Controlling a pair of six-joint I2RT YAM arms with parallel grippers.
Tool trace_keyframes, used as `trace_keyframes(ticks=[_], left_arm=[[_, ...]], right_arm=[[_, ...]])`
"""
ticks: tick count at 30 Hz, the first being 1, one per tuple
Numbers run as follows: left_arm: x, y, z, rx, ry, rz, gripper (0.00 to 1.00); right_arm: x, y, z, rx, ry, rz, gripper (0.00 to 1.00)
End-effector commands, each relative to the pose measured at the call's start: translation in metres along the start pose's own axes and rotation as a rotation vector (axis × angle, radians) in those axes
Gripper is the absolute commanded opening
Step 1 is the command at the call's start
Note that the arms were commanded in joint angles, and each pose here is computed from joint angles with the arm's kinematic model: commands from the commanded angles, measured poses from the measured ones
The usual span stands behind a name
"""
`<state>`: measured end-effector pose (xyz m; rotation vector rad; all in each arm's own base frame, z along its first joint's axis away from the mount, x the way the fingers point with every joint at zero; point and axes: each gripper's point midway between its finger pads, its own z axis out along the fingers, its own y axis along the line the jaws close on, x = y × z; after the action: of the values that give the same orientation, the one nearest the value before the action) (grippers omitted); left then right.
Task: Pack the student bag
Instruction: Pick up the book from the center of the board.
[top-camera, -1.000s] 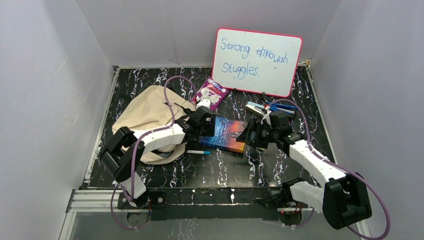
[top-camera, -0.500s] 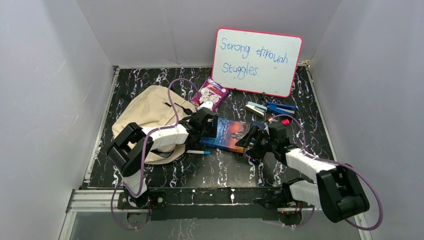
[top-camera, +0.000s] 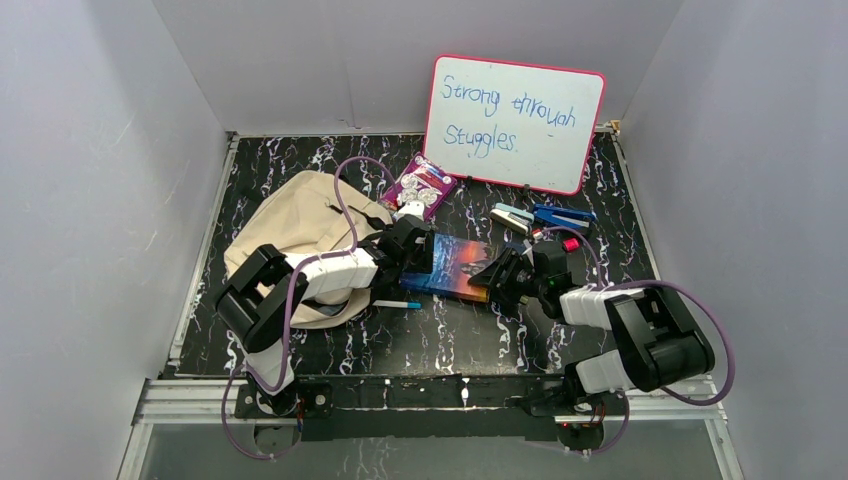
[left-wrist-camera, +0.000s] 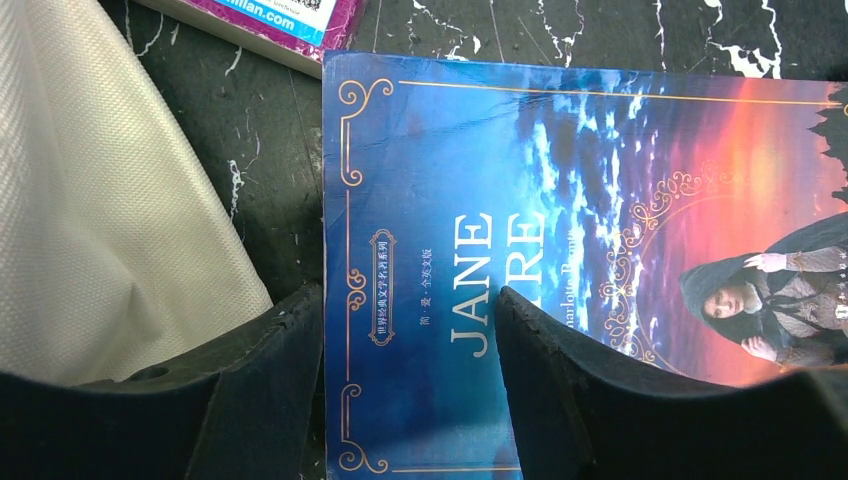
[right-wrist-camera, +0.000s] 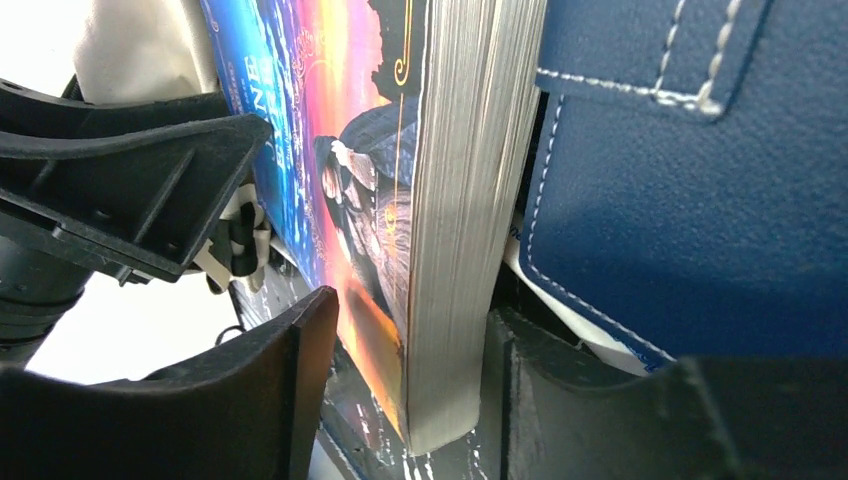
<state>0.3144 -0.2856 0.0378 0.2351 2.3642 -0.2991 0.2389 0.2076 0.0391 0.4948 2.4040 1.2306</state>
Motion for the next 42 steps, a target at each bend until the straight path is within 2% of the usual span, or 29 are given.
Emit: trace_keyframes(ticks=[1,9,17,22,25,27,28,29,32,38,42], left_arm=[[0.037,-0.001,0.005,0.005,0.106,0.033,0.58],[0.041,-0.009,0.003,0.057,0.108,0.007,0.58],[0.013,-0.021,-0.006,0.084,0.047,-0.016,0.58],[-0.023,-0.023,-0.027,0.081,-0.045,-0.019,0.60],[-0.053,-0.036,-0.051,0.174,-0.212,0.017,0.64],[-0.059,-0.039,-0.067,0.222,-0.306,0.057,0.74],[-0.060,-0.042,-0.072,0.249,-0.336,0.083,0.83],[-0.055,-0.042,-0.075,0.259,-0.351,0.123,0.87],[-0.045,-0.053,-0.081,0.258,-0.403,0.270,0.88],[-0.041,-0.071,-0.086,0.136,-0.513,0.525,0.90],[-0.037,-0.079,-0.082,0.095,-0.531,0.595,0.89]], right_arm=[[-0.027,0.060,0.002,-0.184,-0.062,-0.152,0.55],[-0.040,0.109,-0.015,-0.301,-0.114,-0.336,0.37],[-0.038,0.139,-0.035,-0.413,-0.153,-0.512,0.21],[-0.051,0.140,-0.041,-0.329,-0.204,-0.506,0.00],[-0.057,0.135,-0.041,-0.242,-0.197,-0.454,0.00],[-0.059,0.137,-0.043,-0.230,-0.194,-0.422,0.00],[-0.060,0.138,-0.043,-0.221,-0.191,-0.404,0.00],[-0.060,0.138,-0.043,-0.213,-0.186,-0.385,0.00],[-0.062,0.143,-0.044,-0.198,-0.172,-0.331,0.00],[-0.061,0.154,-0.047,-0.215,-0.149,-0.285,0.00],[-0.059,0.157,-0.051,-0.216,-0.142,-0.270,0.00]])
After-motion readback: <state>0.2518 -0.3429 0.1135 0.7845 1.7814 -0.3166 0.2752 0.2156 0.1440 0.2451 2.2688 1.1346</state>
